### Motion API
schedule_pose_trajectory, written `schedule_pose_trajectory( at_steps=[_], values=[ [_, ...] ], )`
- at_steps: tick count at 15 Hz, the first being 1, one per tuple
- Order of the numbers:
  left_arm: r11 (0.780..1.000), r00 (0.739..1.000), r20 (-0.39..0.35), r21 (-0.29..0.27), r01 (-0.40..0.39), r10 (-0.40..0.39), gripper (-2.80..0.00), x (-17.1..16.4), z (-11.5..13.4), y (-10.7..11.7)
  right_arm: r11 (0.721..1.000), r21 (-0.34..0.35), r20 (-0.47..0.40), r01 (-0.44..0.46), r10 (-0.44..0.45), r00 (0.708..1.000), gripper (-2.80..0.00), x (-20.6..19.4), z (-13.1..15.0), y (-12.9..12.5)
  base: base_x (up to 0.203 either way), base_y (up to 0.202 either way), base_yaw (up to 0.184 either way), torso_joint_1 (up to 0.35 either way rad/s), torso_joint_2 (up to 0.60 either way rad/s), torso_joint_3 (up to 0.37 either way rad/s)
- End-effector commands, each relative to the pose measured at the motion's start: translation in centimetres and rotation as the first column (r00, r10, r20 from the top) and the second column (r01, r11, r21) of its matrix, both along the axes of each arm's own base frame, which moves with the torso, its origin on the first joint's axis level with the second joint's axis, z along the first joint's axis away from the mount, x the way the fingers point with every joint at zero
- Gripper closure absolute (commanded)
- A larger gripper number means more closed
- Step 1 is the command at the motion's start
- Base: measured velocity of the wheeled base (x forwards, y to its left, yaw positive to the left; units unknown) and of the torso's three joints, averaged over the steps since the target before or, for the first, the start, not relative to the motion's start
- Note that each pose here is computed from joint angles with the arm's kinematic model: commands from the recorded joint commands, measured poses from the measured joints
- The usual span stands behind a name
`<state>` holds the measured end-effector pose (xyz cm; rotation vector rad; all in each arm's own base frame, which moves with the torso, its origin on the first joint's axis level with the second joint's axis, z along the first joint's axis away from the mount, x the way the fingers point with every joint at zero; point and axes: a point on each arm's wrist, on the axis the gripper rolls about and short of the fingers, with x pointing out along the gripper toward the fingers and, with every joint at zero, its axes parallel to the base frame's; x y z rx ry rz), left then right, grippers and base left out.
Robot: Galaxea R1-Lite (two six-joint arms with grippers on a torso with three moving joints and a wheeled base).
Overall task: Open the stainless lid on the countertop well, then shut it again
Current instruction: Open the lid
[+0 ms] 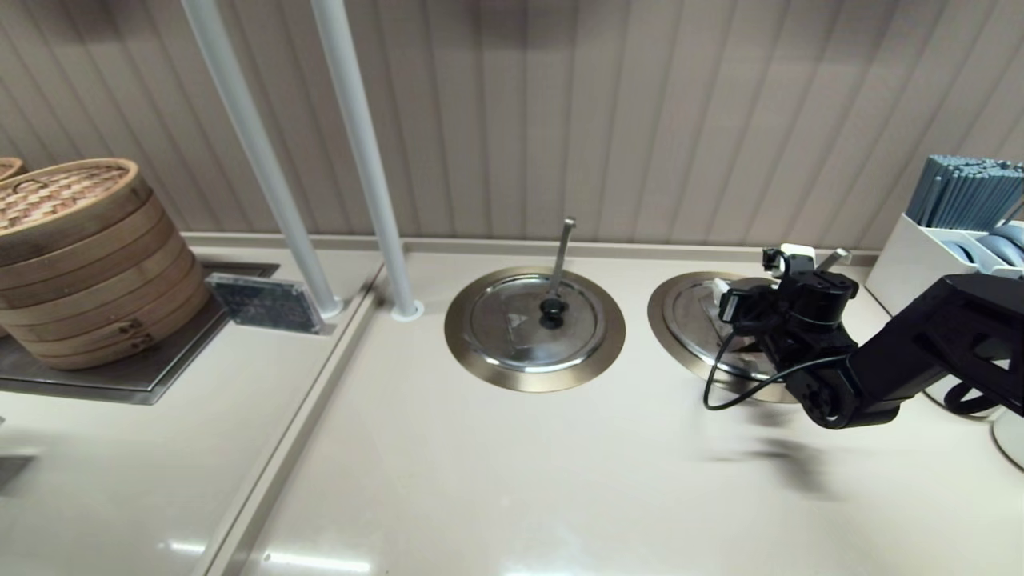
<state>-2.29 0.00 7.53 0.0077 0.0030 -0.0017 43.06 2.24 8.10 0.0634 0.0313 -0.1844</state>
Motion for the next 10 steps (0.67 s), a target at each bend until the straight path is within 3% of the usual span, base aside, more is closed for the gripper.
schedule_pose_trajectory(
  at_steps=[1, 10],
  values=[
    [1.000, 1.000, 0.001, 0.000, 0.000, 0.000, 0.00, 0.0, 0.0, 0.0, 1.000, 0.007, 0.015, -0.020, 0.020, 1.000, -2.80, -0.5, 0.6, 0.8, 0.000, 0.000, 0.000, 0.000, 0.00, 0.000],
    [1.000, 1.000, 0.001, 0.000, 0.000, 0.000, 0.00, 0.0, 0.0, 0.0, 0.996, 0.016, 0.033, -0.089, 0.089, 0.996, -2.80, -2.2, 1.1, 4.2, 0.000, 0.000, 0.000, 0.000, 0.00, 0.000]
  ],
)
